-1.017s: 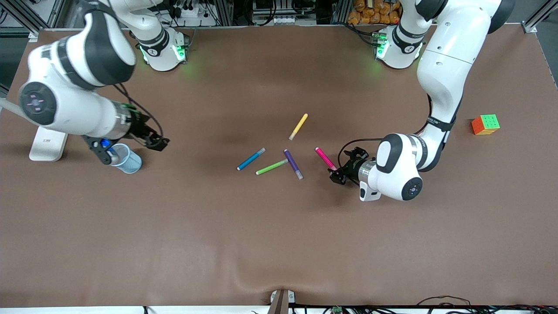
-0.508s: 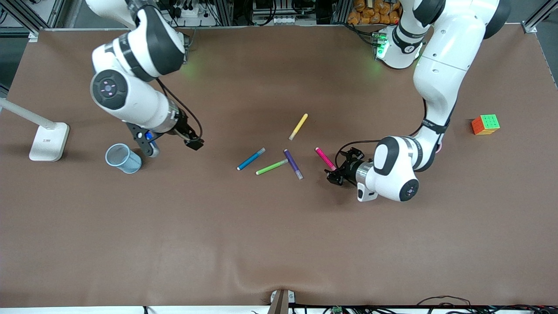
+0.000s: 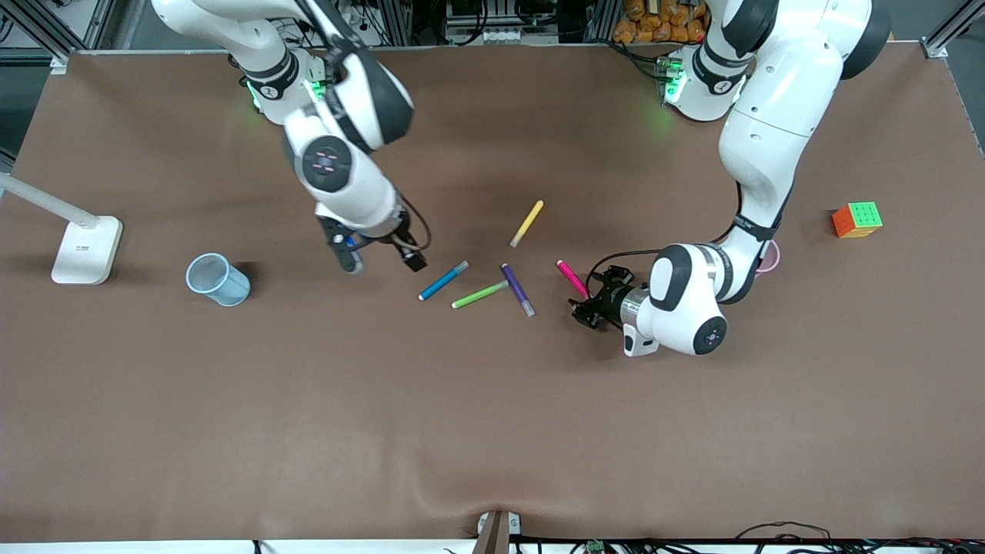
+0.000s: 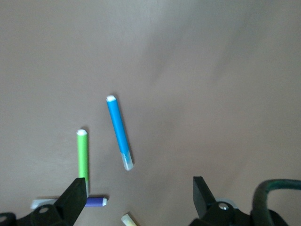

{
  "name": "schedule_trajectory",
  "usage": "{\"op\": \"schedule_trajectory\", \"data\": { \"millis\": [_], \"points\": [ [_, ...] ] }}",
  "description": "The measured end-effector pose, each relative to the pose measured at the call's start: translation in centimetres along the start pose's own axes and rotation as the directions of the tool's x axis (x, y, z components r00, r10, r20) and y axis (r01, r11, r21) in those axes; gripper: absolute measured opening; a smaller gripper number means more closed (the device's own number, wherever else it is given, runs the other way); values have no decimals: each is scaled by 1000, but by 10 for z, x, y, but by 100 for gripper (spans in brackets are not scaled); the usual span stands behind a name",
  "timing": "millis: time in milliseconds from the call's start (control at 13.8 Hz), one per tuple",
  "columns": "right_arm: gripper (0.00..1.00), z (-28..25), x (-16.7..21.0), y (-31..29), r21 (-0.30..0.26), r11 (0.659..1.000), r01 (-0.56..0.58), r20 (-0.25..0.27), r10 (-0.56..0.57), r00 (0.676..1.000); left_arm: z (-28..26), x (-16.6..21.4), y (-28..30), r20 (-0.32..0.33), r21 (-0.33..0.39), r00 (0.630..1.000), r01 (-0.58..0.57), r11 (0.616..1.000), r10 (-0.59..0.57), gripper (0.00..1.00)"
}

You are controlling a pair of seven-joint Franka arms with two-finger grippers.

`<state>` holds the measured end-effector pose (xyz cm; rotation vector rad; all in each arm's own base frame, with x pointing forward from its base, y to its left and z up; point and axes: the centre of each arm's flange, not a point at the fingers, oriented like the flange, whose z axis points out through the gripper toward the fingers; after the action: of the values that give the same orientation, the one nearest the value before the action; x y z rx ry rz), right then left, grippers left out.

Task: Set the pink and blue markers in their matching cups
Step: 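Close the left gripper on the pink marker while the right gripper descends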

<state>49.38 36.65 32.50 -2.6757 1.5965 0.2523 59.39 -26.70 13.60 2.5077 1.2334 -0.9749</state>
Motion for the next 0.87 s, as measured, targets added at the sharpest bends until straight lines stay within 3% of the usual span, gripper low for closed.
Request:
{"op": "schedule_trajectory", "data": {
  "millis": [73, 290, 436, 871],
  "points": [
    [100, 16, -9, -1, -6, 1000, -3, -12, 3, 1000, -1, 0, 1, -2, -7, 1000, 0, 1000, 0, 76],
    [100, 59, -32, -5, 6, 999, -40, -76, 41, 996, -5, -1, 5, -8, -26, 1000, -3, 1000, 3, 41],
    [100, 74, -37, -7, 23, 998, -51, -84, 53, 995, -6, -2, 5, -8, -28, 1000, -3, 1000, 3, 20],
    [100, 117, -41, -10, 32, 997, -71, -93, 74, 993, -18, 2, 6, -16, -47, 1000, 10, 999, -11, 17]
  ]
}}
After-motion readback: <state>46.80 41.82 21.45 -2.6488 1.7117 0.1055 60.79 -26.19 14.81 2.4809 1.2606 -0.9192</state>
